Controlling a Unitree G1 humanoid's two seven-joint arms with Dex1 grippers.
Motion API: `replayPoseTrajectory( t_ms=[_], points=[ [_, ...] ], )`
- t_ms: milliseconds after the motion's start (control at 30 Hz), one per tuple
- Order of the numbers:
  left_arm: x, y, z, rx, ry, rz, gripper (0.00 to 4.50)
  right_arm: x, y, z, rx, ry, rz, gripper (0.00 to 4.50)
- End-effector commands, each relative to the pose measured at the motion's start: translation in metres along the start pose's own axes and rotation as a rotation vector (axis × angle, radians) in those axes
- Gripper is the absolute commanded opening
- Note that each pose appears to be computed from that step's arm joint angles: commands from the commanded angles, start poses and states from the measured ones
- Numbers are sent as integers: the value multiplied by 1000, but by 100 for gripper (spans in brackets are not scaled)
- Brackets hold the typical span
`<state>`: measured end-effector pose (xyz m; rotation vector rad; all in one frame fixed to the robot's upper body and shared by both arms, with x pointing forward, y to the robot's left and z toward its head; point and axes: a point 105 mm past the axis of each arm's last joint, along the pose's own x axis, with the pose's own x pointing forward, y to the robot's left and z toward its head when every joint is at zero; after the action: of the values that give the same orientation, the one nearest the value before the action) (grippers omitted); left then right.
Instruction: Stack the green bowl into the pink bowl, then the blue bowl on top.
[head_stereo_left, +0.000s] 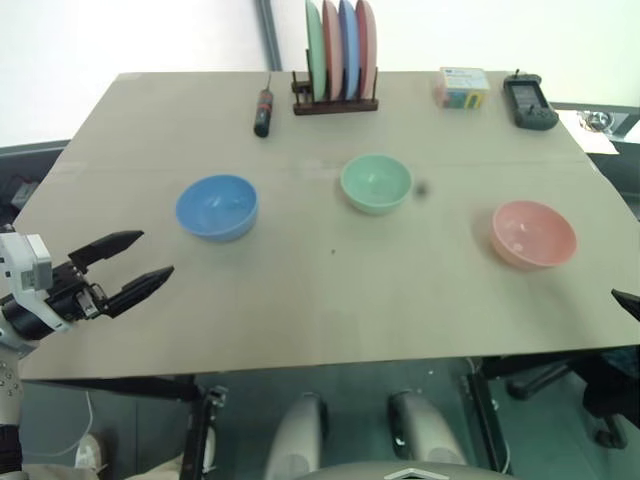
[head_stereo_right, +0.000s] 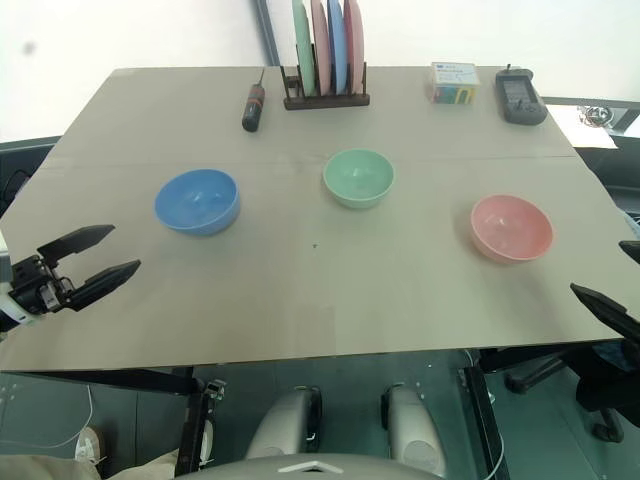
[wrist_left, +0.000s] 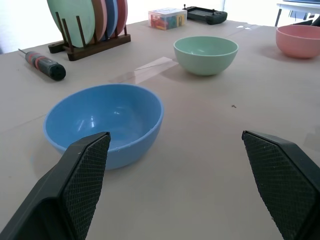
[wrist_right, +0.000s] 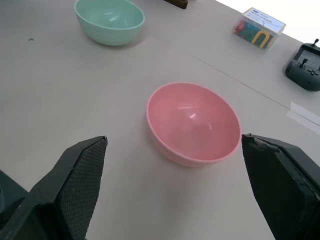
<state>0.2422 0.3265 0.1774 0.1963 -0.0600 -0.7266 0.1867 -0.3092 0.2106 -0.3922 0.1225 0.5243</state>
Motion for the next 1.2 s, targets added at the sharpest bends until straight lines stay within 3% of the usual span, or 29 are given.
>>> replayPoseTrajectory(
  t_ms=[33, 333, 500, 600, 733, 833, 1100, 1200],
  points=[
    [8, -2, 8, 18, 18, -32, 450, 0, -2, 13, -43, -8, -11, 448],
    [41, -30, 24, -21, -65, -185, 450, 38, 6, 14, -48, 1, 45, 448],
    [75, -73, 40, -36, -160, -418, 450, 95, 29, 8, 77, 4, 148, 448],
    [94, -94, 56, -43, -231, -518, 450, 138, 34, -8, 104, 44, 120, 448],
    [103, -104, 71, -44, -278, -561, 450, 167, 27, -28, 87, 106, 67, 448],
    [101, -109, 81, -34, -295, -579, 450, 180, 18, -38, 78, 143, 13, 361],
    [90, -107, 86, -53, -303, -542, 450, 184, 2, -36, 35, 145, -47, 5],
    [89, -108, 85, -68, -310, -536, 450, 186, 6, -30, 24, 123, -32, 5]
  ],
)
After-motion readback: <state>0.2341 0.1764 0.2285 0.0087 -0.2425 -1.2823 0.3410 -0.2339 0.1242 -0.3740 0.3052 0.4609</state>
